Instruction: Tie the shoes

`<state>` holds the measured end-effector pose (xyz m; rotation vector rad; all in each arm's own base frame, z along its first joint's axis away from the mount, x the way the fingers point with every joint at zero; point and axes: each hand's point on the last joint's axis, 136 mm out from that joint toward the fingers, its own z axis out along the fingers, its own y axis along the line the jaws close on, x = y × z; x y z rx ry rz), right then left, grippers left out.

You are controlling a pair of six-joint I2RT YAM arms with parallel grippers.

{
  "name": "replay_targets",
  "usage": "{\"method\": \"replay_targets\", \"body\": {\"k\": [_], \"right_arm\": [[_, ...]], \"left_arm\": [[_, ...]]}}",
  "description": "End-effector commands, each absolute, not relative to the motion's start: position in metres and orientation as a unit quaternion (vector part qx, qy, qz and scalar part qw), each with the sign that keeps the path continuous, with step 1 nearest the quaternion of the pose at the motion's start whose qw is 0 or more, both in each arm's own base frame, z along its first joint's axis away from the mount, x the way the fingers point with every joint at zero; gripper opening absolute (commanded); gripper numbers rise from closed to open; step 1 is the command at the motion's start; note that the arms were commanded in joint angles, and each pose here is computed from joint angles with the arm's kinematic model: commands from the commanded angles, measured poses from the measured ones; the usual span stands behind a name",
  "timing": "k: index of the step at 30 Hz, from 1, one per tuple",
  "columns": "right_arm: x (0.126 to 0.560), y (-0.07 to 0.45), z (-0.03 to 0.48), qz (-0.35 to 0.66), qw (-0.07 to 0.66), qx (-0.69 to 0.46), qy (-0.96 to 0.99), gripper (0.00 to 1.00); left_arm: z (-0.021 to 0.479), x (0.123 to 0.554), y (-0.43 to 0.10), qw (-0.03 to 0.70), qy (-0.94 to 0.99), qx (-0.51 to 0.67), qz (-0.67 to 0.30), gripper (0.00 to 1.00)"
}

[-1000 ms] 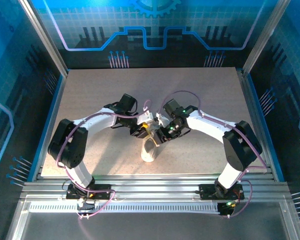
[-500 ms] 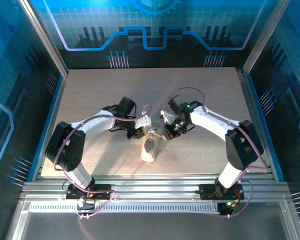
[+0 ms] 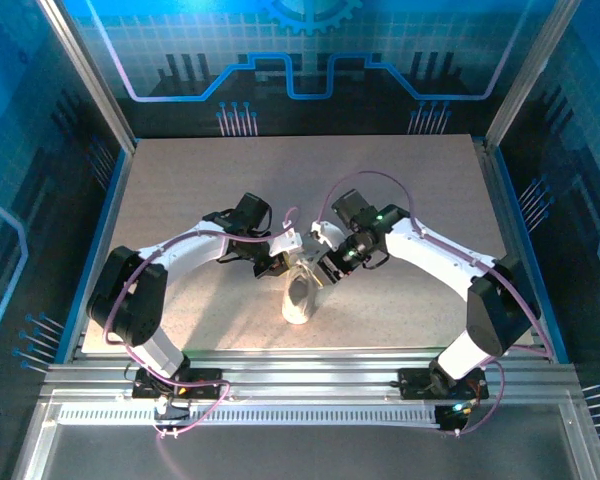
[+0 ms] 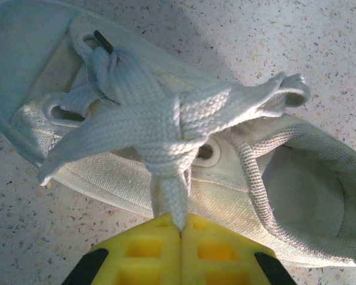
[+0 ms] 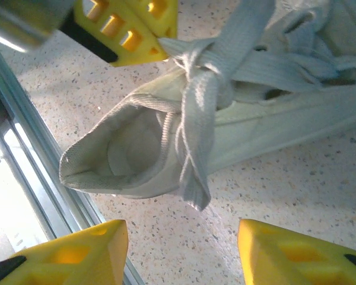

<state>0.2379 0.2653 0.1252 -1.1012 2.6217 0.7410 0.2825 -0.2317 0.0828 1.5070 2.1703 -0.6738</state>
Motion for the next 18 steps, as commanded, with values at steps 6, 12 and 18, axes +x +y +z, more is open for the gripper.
{"method": "replay_targets", "body": {"k": [6,12,18], "right_arm": [[0.228,0.284,0.104,0.250,0.075,-0.420,0.869,0.53],[0.238,0.288,0.088,0.236,0.066,-0.423,0.872,0.51],[0.240,0.292,0.085,0.246,0.065,-0.410,0.876,0.32]], "left_arm": [[0.087,0.279,-0.233,0.206,0.777,0.540,-0.249,0.05],[0.087,0.278,-0.234,0.209,0.776,0.539,-0.251,0.05],[0.090,0.280,-0.235,0.226,0.776,0.531,-0.254,0.06]]}}
